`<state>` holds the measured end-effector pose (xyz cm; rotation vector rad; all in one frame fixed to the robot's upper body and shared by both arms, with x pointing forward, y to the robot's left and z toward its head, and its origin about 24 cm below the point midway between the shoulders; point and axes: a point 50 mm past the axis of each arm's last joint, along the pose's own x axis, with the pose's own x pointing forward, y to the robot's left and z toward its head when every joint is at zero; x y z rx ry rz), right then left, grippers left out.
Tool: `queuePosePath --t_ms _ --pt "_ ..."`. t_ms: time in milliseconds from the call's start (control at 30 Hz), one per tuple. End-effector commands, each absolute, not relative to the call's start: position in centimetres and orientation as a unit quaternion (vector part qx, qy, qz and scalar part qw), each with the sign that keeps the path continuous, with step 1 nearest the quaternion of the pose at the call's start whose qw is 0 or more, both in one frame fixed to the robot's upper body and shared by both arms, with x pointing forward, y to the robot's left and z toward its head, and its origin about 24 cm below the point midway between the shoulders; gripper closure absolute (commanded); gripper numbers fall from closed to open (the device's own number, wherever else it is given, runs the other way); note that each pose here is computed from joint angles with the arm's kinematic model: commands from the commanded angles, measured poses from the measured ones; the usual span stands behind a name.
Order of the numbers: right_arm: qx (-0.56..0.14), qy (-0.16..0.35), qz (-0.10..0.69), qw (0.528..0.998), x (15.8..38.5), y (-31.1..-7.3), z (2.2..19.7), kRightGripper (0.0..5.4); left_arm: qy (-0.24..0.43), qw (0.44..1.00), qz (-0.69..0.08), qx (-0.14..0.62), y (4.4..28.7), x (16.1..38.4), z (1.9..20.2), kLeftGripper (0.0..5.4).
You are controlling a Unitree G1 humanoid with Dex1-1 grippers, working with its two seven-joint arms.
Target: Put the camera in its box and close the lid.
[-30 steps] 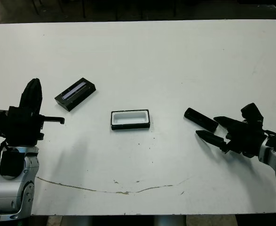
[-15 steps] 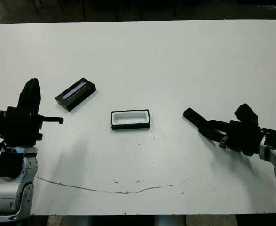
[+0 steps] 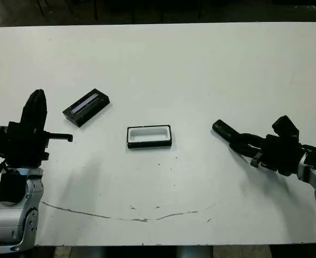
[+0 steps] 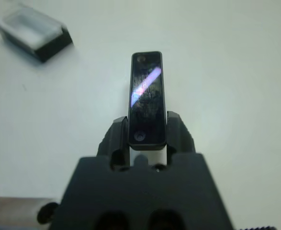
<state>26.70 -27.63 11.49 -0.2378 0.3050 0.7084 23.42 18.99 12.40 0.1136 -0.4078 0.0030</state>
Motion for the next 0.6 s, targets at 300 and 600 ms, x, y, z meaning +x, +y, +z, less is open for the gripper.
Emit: queuePosePath --t_ms 300,600 --pt "-0.135 0.045 0.479 0.866 31.7 -21.9 20.2 4.82 -0.184 0.981 0.003 0.064 19.1 23.2 11.9 5.4" --pt "-0.275 0.115 0.58 0.758 33.8 -16.3 21.2 4.82 -0.186 0.98 0.008 0.068 19.1 23.1 12.0 5.4"
